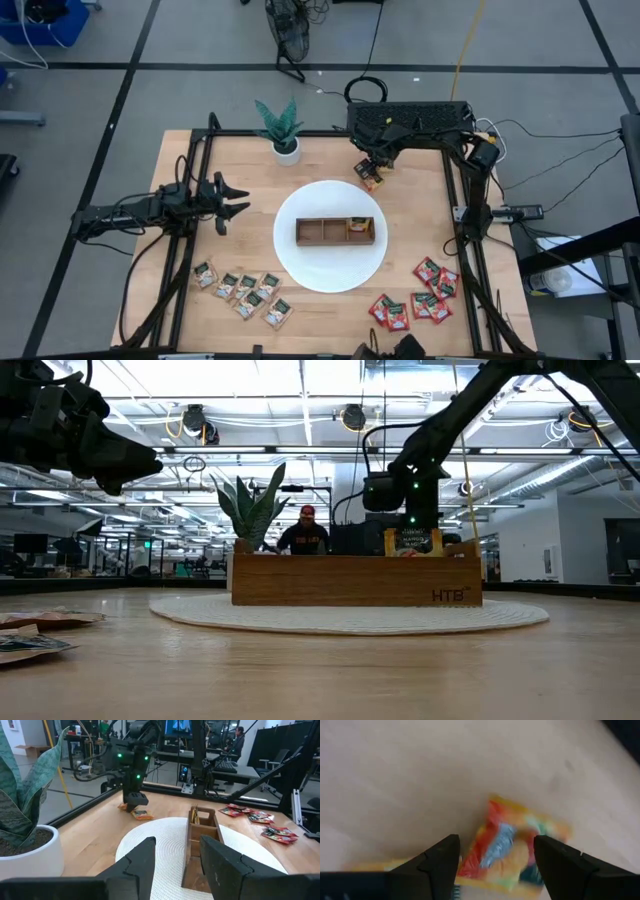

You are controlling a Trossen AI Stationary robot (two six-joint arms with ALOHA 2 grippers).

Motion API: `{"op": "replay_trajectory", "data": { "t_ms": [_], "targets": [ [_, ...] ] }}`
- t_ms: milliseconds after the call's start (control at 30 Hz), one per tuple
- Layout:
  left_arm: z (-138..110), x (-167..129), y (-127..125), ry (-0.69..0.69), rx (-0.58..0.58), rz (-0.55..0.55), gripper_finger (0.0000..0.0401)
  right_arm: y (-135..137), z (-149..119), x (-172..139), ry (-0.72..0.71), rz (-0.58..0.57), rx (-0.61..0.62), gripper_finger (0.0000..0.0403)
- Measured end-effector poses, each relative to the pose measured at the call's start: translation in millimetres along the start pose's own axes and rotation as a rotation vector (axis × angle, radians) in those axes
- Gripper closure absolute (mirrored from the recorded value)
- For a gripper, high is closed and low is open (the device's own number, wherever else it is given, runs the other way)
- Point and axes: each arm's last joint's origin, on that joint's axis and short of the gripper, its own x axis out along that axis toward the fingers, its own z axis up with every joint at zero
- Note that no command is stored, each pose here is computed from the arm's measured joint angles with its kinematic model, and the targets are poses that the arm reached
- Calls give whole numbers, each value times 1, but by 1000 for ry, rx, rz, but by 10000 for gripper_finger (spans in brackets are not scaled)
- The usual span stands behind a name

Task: Pick & Place Tea
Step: Put the yellow tea bag into the right section of the wooden organizer

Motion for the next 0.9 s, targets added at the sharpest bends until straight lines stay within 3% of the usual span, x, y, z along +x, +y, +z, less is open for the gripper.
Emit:
{"op": "replay_trajectory", "data": {
  "t_ms": [200,433,667,900],
  "targets": [
    [0,0,0,0,0,0,244,-1,-10,-5,62,-49,-19,165],
    [0,0,0,0,0,0,244,-4,-6,-4,32,-59,-95,176],
    [0,0,0,0,0,0,244,-8,1,-2,-1,6,-126,212],
    [0,0,0,0,0,0,244,-17,-2,12,3,57,-106,273]
  ]
}}
